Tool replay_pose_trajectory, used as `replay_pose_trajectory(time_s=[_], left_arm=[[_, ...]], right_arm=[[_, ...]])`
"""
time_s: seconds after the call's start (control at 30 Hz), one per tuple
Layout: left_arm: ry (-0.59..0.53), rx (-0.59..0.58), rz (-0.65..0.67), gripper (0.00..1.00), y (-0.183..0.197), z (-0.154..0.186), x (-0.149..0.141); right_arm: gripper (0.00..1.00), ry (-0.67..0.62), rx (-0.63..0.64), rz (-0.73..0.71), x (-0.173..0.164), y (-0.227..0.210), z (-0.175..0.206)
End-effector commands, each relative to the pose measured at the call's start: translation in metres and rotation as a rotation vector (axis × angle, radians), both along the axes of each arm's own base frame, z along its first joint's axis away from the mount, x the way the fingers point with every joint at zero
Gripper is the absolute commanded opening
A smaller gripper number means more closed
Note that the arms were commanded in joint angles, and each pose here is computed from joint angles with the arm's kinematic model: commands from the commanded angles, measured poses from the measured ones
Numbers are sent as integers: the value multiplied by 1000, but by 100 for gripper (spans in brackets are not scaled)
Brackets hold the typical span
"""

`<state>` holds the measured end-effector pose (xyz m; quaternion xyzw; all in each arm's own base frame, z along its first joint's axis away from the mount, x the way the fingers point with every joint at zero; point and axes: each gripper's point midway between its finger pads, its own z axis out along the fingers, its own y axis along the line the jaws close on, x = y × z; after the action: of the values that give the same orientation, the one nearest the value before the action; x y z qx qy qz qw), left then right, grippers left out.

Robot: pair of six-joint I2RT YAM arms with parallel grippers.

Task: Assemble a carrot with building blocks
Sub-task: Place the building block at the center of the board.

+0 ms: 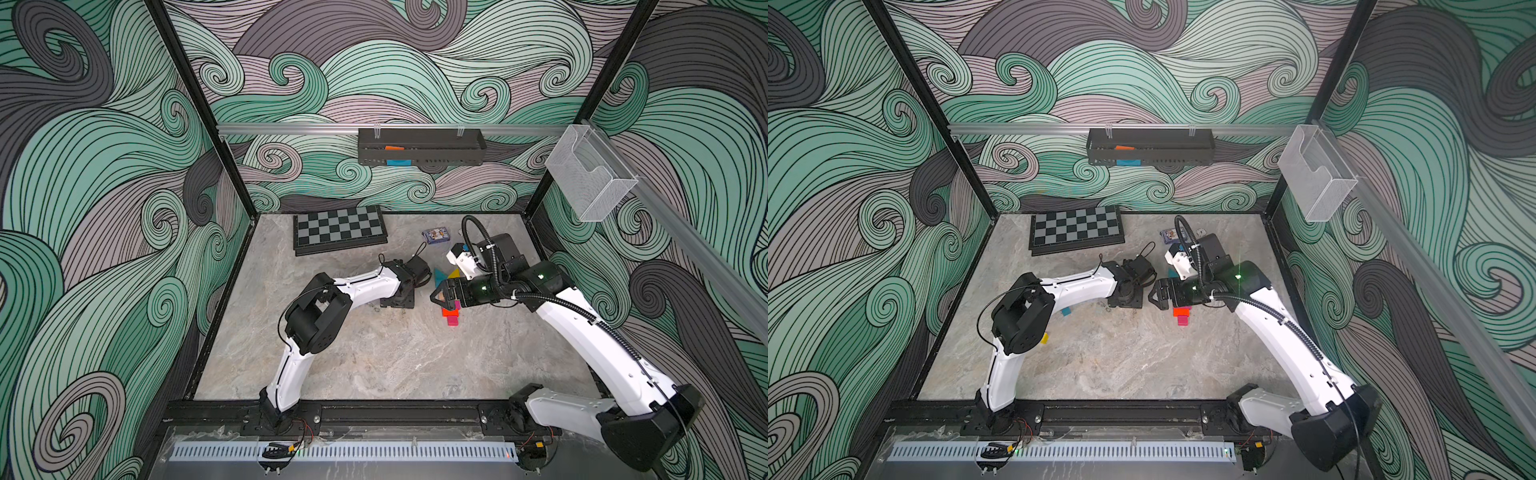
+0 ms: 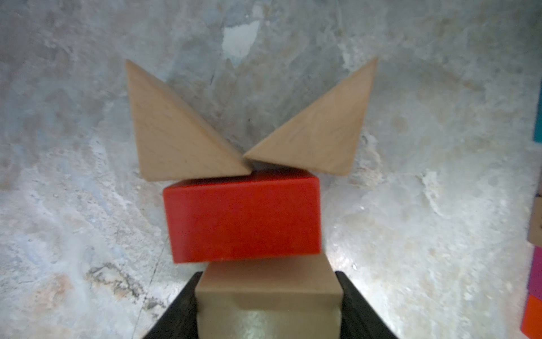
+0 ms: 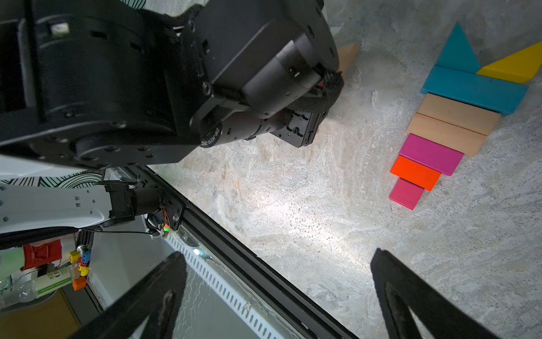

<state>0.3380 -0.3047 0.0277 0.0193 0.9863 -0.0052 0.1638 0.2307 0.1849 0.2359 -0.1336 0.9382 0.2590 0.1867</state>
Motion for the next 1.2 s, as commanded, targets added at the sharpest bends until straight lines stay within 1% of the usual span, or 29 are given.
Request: replay_pose_trajectory(time_s=[0.0,0.1,0.23,0.33,0.4,0.6,0.7,0.93,1.03,1.17], left_arm=[[0,38,22,31,9,-3,5],[4,40,27,33,11,-3,3],[5,33,25,43,9,-3,4],[5,24,21,56,7,-2,5],[3,24,21,63,7,0,5],[-17,17,26,76,10,9,5],[-25,9,17,98,9,15,5],[-42,-4,-6,99,11,36,3],[-68,-7,-17,99,17,55,1],[-117,-5,-40,99,35,93,-5]], right_arm=[[99,-8,1,13,-2,-2,1],[99,-7,1,13,-2,-2,1],[99,-6,2,15,-2,-1,1],[99,-5,1,16,-2,-1,0],[99,-1,3,18,-2,0,-1],[99,13,9,23,-1,3,-2],[99,7,12,22,0,3,1],[99,-5,14,17,3,3,6],[99,-16,18,14,4,3,9],[99,-35,36,21,2,4,18]])
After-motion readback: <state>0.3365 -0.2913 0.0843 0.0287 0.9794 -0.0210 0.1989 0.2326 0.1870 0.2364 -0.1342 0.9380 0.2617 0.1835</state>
